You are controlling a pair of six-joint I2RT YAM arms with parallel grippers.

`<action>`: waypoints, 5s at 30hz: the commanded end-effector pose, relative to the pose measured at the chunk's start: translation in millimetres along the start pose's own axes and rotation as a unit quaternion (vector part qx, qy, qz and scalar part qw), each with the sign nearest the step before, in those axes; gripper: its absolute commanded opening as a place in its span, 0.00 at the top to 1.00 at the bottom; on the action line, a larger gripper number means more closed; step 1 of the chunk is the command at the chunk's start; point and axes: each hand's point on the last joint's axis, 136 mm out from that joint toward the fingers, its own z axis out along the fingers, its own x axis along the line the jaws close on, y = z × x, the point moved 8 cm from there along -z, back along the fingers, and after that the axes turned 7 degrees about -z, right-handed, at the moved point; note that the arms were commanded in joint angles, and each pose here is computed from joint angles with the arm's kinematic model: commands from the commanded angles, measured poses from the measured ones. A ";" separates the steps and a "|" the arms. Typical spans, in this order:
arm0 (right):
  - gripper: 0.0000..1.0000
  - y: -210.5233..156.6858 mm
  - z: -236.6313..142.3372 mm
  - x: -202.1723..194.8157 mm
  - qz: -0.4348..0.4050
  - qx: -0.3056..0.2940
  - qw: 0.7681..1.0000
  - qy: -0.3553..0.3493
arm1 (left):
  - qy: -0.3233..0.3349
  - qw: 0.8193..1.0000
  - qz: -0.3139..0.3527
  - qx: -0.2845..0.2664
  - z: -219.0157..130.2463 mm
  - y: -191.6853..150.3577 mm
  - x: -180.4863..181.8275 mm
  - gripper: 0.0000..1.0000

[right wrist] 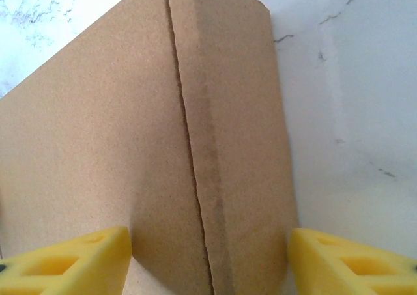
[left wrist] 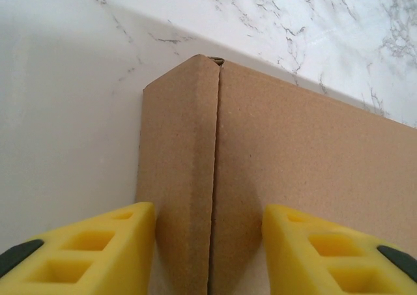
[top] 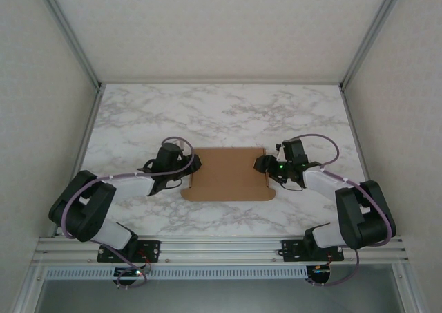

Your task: Fold the paper box

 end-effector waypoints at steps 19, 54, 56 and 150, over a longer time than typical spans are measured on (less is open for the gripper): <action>0.34 -19.5 -5.4 -2.6 -0.003 0.024 1.000 0.011 | -0.009 1.000 0.007 0.028 -26.3 -10.7 4.1 0.39; 0.04 -10.6 -20.5 -3.4 0.015 -0.029 0.998 0.060 | -0.009 0.995 -0.072 0.063 -17.1 -39.6 66.8 0.71; 0.01 -10.0 -17.1 -6.7 0.022 -0.026 0.998 0.059 | -0.003 0.995 -0.079 0.063 -17.3 -40.2 71.2 0.71; 0.51 10.6 -56.1 54.2 0.160 0.017 0.967 0.195 | -0.036 0.864 0.500 -0.042 -99.0 -37.2 -87.1 0.27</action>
